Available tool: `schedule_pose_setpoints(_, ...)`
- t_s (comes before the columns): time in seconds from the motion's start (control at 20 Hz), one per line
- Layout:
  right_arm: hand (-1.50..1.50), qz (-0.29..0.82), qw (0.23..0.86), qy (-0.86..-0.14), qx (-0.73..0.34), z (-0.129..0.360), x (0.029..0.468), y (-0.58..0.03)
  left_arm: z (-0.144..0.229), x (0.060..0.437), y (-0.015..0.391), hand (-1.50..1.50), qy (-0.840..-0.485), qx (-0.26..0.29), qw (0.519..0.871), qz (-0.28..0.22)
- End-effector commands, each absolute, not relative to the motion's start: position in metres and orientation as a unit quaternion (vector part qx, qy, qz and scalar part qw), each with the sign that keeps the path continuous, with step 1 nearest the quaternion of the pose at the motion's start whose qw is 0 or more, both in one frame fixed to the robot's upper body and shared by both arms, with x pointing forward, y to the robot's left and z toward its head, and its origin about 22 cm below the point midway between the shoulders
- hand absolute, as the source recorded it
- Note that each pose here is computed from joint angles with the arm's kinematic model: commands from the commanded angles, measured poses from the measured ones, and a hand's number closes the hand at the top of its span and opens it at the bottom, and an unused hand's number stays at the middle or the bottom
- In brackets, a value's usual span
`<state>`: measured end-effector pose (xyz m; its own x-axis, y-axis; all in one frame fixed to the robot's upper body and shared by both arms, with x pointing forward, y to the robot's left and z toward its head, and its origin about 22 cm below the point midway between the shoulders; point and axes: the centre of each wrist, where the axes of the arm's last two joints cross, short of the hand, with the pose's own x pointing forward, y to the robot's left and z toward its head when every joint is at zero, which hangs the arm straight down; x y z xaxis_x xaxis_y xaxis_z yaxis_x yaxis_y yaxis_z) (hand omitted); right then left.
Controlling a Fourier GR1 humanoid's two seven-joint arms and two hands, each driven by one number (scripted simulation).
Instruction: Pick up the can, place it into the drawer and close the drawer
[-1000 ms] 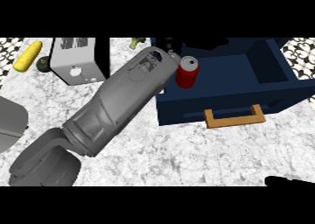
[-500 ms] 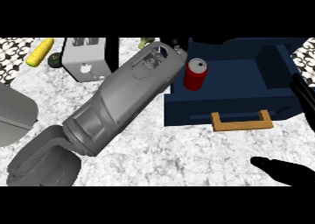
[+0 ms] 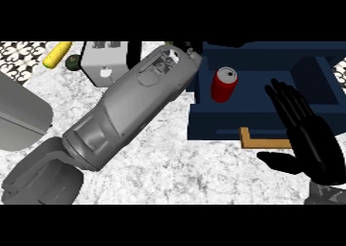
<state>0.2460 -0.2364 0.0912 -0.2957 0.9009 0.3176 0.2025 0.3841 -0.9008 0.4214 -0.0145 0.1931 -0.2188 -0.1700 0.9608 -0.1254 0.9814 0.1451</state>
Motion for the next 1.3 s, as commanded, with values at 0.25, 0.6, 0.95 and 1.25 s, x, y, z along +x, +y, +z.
schedule_pose_setpoints(0.25, -1.5, 0.367, 0.459, -0.689, -0.424, 0.045, 0.304, -0.235, 0.191, 0.413, 0.011, -1.5, -0.778, 0.101, 0.62, -0.027)
schedule_pose_setpoints(0.6, -1.5, 0.385, 0.452, -0.665, -0.454, 0.011, 0.324, -0.225, 0.221, 0.416, 0.053, -1.5, -0.777, 0.107, 0.62, -0.014)
schedule_pose_setpoints(0.95, -1.5, 0.39, 0.437, -0.652, -0.482, 0.002, 0.356, -0.241, 0.222, 0.415, 0.082, -1.5, -0.771, 0.107, 0.628, -0.014)
schedule_pose_setpoints(1.25, -1.5, 0.353, 0.419, -0.66, -0.515, -0.004, 0.372, -0.238, 0.211, 0.396, 0.105, -1.5, -0.762, 0.102, 0.639, -0.03)
